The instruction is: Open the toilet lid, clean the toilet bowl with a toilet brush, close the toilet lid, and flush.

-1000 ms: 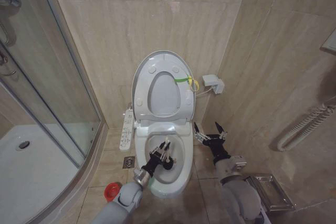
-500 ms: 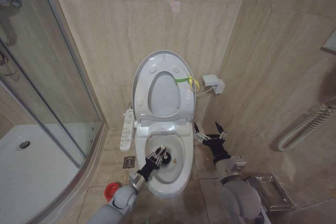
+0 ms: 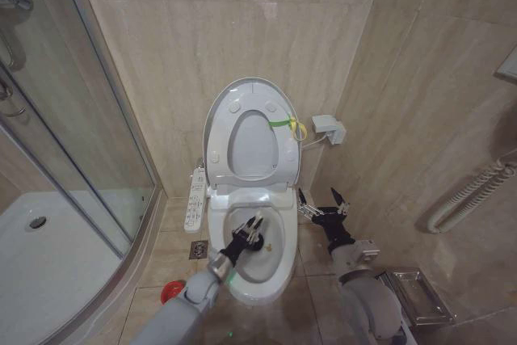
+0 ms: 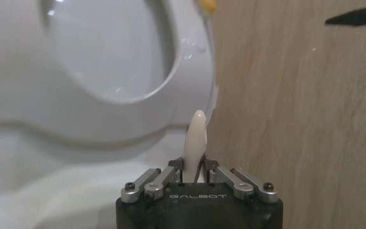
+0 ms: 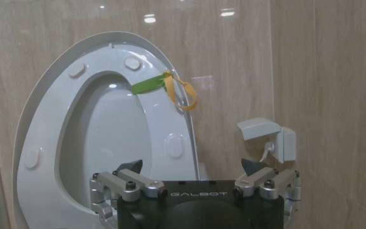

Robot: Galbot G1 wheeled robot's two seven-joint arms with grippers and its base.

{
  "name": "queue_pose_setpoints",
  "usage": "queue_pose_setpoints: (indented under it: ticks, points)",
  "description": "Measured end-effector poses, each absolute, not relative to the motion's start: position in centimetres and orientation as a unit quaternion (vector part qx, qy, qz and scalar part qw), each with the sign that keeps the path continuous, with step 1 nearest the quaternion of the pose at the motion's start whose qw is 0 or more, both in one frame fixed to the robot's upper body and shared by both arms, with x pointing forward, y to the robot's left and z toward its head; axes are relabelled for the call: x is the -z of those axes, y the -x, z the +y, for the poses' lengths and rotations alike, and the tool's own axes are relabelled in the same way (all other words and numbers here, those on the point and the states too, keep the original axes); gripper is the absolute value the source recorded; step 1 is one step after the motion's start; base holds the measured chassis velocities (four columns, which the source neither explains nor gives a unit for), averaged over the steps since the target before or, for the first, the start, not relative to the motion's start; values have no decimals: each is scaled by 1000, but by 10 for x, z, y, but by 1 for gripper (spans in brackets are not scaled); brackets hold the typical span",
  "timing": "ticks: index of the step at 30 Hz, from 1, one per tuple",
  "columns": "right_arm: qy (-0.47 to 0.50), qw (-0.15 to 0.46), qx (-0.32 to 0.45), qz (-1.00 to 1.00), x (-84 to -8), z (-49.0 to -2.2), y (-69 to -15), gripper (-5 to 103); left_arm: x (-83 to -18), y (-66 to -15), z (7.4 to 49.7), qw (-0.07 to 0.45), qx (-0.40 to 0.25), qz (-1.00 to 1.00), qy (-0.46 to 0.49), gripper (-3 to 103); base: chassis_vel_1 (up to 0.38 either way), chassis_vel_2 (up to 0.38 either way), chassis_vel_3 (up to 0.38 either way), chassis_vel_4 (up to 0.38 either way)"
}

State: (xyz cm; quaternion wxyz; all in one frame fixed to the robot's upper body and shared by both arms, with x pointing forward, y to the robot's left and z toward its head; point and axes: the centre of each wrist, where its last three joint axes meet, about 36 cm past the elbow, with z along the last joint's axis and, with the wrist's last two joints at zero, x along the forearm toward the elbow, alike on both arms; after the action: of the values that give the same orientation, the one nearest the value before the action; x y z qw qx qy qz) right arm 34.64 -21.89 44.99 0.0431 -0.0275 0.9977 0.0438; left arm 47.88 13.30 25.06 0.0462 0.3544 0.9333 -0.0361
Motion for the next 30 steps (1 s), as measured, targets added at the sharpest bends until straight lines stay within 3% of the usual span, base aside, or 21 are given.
queue_pose_setpoints:
  ticks: [9, 16, 21, 30]
  points:
    - [27, 43, -44, 998, -450, -219, -346, 100, -280, -490, 98, 88, 45, 920, -380, 20, 0, 0, 0, 0]
    - [27, 43, -44, 998, -450, -219, -346, 100, -270, -491, 96, 82, 52, 916, -389, 20, 0, 0, 0, 0]
    - [27, 43, -44, 998, -450, -219, -346, 100, -256, -493, 109, 60, 62, 924, -373, 20, 0, 0, 0, 0]
    - [27, 43, -44, 998, -450, -219, -346, 100, -257, -517, 165, 66, -4, 936, -346, 20, 0, 0, 0, 0]
